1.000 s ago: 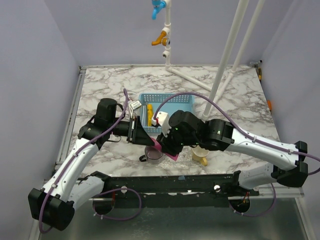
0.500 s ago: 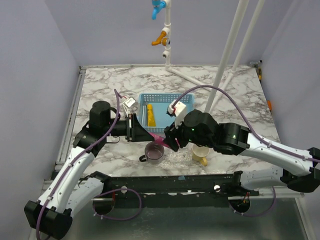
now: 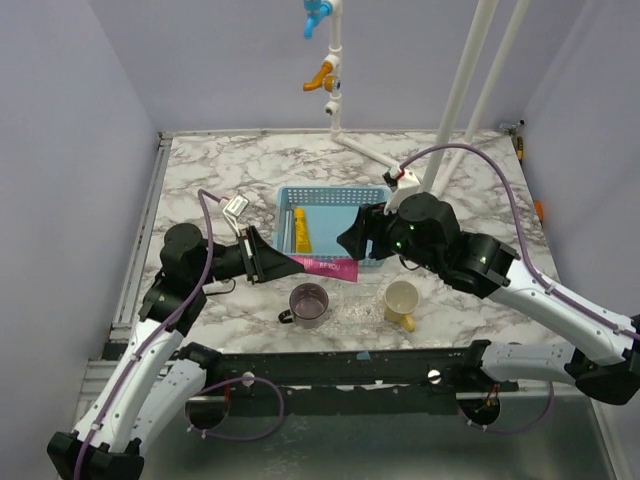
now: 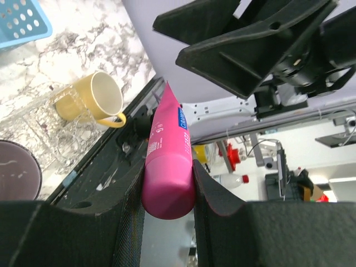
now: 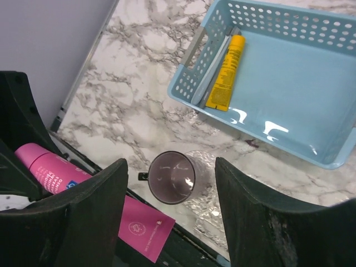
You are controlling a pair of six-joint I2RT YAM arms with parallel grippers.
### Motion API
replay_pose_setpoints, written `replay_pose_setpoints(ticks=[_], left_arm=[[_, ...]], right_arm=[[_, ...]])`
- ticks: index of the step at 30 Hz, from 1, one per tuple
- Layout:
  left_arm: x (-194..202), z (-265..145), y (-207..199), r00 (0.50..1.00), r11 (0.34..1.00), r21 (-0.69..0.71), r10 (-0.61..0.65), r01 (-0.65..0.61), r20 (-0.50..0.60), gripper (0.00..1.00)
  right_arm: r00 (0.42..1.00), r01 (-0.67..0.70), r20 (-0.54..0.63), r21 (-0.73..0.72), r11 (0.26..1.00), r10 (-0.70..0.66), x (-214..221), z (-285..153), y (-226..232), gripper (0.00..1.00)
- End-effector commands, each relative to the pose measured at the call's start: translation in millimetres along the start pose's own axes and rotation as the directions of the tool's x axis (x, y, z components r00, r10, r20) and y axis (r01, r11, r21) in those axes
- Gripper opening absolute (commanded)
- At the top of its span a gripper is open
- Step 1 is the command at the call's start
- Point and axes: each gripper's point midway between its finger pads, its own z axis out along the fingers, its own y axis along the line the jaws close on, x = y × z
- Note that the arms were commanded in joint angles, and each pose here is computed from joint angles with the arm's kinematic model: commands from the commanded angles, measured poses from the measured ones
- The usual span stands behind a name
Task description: Prepare toiletry sets of a toothbrush and toothpaste on the tray
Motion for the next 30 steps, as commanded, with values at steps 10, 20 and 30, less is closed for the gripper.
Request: replay_pose_setpoints(ticks=[10,20,30], left_arm=[[-27.8,-16.9,-30.4,0.955,0.991,0.131,-0.075,0.039,0.286,0.0],[-37.7,-28.8,-45.0,0.911,0.96,0.277,-0.138,0.028,0.388,0.0],[-38.3,-34.8,-54.6,0.901,0.939,0.344,-0.156,0.008,0.404,0.0]], right_arm=[[0.936,-0.318,0.044,-0.326,0.891,0.35,-25.1,-28.9,21.0,0.68],[0.888,-0.393,-0.031,-0.57,0.722,0.459,-22.6,-42.1,56.0,0.69],[0.862,-0.405,-0.042,-0.658,0.635,0.505,-32.4,-43.6,69.2,0.65]])
